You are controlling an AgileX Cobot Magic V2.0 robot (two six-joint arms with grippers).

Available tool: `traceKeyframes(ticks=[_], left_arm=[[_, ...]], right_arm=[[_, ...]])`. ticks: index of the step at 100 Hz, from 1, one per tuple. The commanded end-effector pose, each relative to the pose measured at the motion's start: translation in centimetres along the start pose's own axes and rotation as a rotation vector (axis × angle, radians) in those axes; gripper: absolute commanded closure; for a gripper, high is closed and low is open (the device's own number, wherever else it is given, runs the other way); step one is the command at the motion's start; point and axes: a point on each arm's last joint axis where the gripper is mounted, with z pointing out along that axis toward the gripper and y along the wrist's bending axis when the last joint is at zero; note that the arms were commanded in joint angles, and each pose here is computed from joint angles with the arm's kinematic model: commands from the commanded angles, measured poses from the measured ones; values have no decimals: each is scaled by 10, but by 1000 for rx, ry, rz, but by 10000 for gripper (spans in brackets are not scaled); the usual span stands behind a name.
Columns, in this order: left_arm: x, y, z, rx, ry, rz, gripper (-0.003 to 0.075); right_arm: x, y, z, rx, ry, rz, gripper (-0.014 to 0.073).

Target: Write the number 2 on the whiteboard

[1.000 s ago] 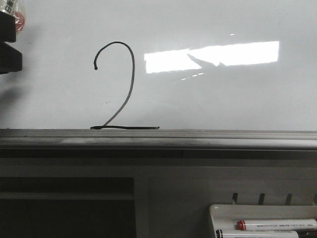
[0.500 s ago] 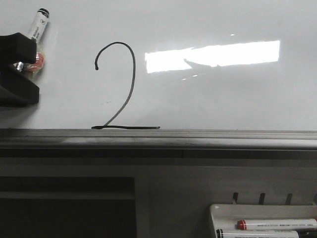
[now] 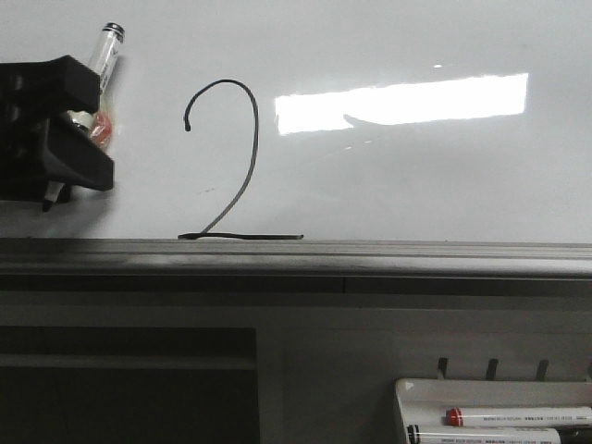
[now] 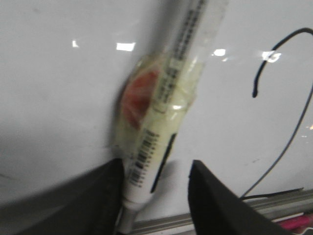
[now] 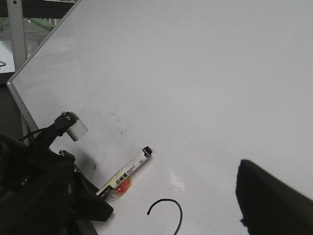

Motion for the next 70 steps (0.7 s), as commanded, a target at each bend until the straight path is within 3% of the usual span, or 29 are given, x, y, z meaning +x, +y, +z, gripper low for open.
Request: traceKeyframes(ticks=[1,53,70], left_arm=[[-13,3,3,-56,-81,-10,237],[-20,-4,-21,5,-143,43,227],[-21,-9,-38,81,-139,46,230]], right_arm=[[-15,-6,-5,48,-67,3,-1],[-16,-7,-7,57,-77,3,-1],[-16,-7,-7,56,-76,3,-1]])
